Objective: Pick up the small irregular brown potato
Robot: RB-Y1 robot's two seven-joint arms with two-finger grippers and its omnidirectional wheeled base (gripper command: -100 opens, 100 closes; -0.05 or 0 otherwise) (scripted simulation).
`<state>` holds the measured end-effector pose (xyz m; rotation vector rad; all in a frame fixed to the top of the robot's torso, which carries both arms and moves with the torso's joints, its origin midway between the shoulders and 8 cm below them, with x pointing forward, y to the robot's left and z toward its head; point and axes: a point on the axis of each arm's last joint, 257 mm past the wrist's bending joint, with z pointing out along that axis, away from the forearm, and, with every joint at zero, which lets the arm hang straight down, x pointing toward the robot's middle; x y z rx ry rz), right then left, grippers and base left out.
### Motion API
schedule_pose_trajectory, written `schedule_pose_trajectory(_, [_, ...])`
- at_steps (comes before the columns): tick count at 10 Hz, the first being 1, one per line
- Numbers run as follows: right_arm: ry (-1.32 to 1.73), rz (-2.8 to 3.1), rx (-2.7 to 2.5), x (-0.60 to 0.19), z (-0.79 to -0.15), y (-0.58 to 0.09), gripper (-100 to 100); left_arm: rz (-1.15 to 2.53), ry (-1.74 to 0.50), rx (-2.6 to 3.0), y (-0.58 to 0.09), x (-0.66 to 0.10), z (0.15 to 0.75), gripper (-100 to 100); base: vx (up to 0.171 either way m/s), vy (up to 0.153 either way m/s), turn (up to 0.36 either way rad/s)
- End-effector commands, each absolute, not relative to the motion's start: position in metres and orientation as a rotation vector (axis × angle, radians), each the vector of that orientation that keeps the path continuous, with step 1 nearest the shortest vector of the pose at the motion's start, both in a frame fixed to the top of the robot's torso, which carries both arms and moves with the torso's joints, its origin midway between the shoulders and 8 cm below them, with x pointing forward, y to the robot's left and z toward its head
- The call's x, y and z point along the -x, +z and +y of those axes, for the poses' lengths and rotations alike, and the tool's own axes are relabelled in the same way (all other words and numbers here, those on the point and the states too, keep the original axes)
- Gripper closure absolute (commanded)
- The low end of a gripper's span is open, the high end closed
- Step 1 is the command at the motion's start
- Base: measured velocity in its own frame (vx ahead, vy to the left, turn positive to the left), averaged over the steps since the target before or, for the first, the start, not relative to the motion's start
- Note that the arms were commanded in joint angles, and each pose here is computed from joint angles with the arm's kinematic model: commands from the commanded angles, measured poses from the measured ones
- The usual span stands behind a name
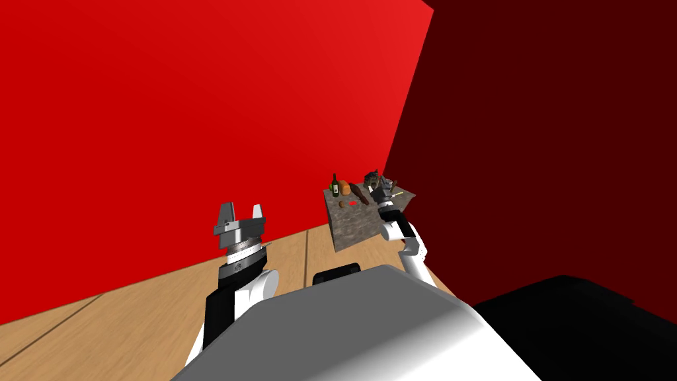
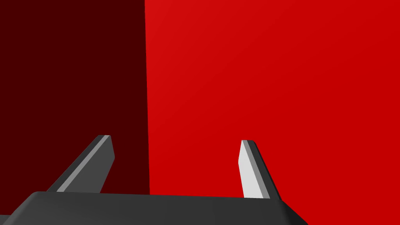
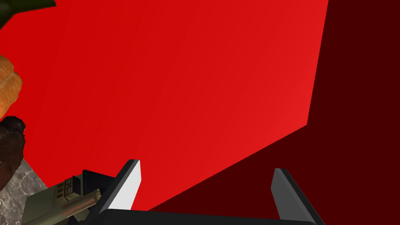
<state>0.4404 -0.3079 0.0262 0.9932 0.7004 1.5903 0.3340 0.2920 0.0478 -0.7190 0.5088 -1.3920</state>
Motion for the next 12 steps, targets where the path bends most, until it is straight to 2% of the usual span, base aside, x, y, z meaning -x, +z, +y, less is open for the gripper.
schedule_pose_trajectory(1, [1.595,0.711,-1.031,-0.448,-0.31,0.024,-100,0.509,-1.392,0.719,0.048,-0.334,0.292,0,-0.002,0.0,0.045])
schedule_pose_trajectory(12, [1.644,0.71,-1.342,-0.503,-0.335,0.004,-100,0.509,-1.392,0.719,0.048,-0.334,0.292,0,0.005,0.002,0.078])
